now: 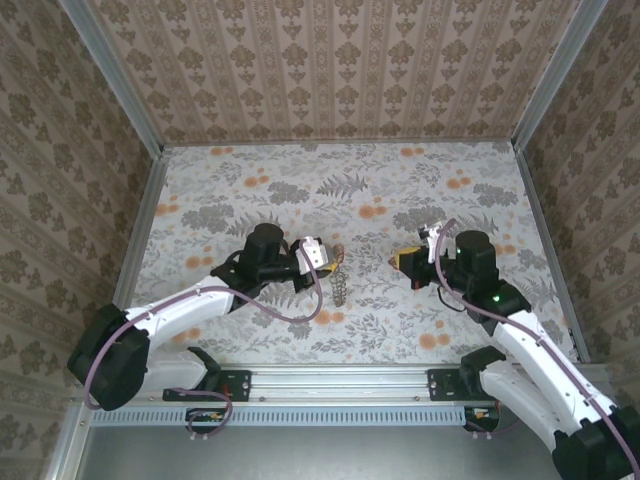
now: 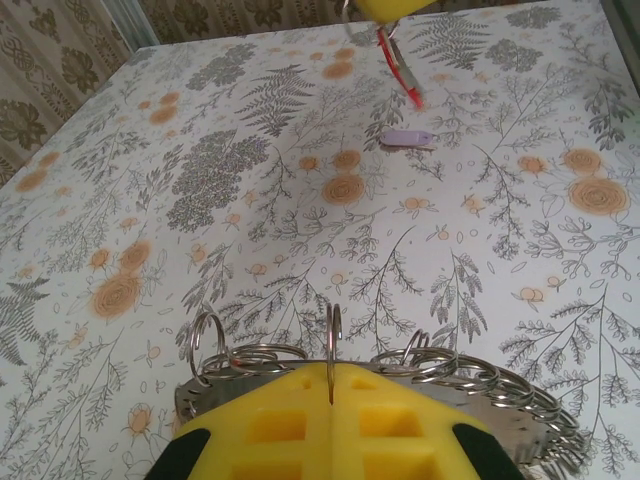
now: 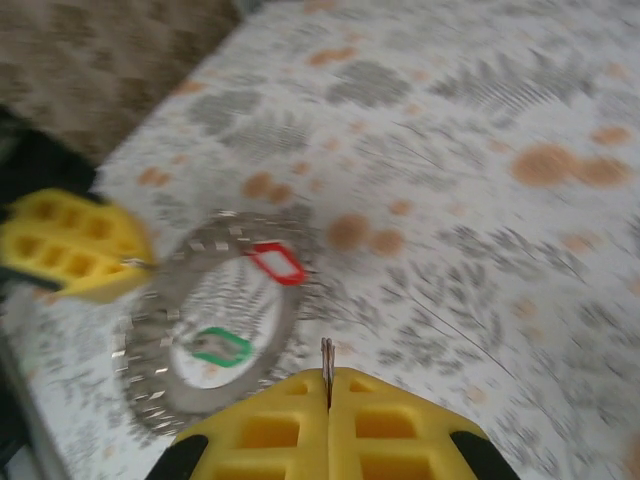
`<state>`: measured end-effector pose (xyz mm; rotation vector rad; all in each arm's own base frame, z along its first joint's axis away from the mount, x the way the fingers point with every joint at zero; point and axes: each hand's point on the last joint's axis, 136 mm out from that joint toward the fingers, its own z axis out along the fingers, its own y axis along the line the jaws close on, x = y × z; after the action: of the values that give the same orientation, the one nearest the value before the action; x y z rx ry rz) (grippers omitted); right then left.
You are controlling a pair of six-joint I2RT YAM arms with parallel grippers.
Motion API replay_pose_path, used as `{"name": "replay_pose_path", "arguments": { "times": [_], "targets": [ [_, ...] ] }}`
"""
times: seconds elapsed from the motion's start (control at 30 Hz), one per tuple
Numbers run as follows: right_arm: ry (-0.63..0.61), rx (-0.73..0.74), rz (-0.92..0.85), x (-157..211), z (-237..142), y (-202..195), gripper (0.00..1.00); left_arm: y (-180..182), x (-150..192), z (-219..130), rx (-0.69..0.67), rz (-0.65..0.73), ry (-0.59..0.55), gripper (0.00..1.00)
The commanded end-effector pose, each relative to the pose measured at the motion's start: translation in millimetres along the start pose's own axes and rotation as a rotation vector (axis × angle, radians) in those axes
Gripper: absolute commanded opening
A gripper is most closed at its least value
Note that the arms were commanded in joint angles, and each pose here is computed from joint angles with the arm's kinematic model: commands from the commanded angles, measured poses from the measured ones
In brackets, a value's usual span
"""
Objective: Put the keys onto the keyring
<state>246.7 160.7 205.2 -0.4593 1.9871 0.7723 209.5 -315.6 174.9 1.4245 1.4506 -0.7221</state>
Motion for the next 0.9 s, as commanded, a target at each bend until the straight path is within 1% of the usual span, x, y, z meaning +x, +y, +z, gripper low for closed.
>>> {"name": "replay_pose_path", "arguments": {
  "times": [0.0,0.1,0.2,0.3,0.4,0.5,0.67,0.87],
  "targets": [
    [-0.088,-0.202,-0.164,-8.7,-7.5,38.1,0.0,-2.1,-21.5,-6.6,0.015,0.008,-0.084,0.0],
    [-0.12,-0.214,-0.203,-11.5,-11.1,43.3,0.0,-4.1,-24.8,-6.9,0.031,0.004,-0.094,0.0],
    [-0.094,-0.219,-0.243,-8.9,-9.9,49.0,0.0,-5.5,-25.0,-6.2,0.043,-0.001,-0.097,0.0],
    [-0.055,-0.164,-0.317,-5.2,-5.0,50.1,0.0,-7.8,-25.8,-5.4,0.057,-0.007,-0.101,0.0],
    [-0.05,-0.128,-0.413,-4.2,0.2,55.1,0.0,-8.8,-26.8,-4.8,0.063,-0.015,-0.106,0.0],
    [-0.05,-0.116,-0.473,-5.7,6.3,59.9,0.0,-9.5,-25.6,-4.3,0.066,-0.02,-0.104,0.0],
    [-0.05,-0.139,-0.512,-13.0,16.4,70.5,0.0,-8.7,-25.4,-3.4,0.062,-0.031,-0.112,0.0],
    [-0.03,-0.188,-0.533,-12.2,32.8,80.4,0.0,-7.0,-26.2,-0.9,0.062,-0.052,-0.115,0.0]
  ]
}}
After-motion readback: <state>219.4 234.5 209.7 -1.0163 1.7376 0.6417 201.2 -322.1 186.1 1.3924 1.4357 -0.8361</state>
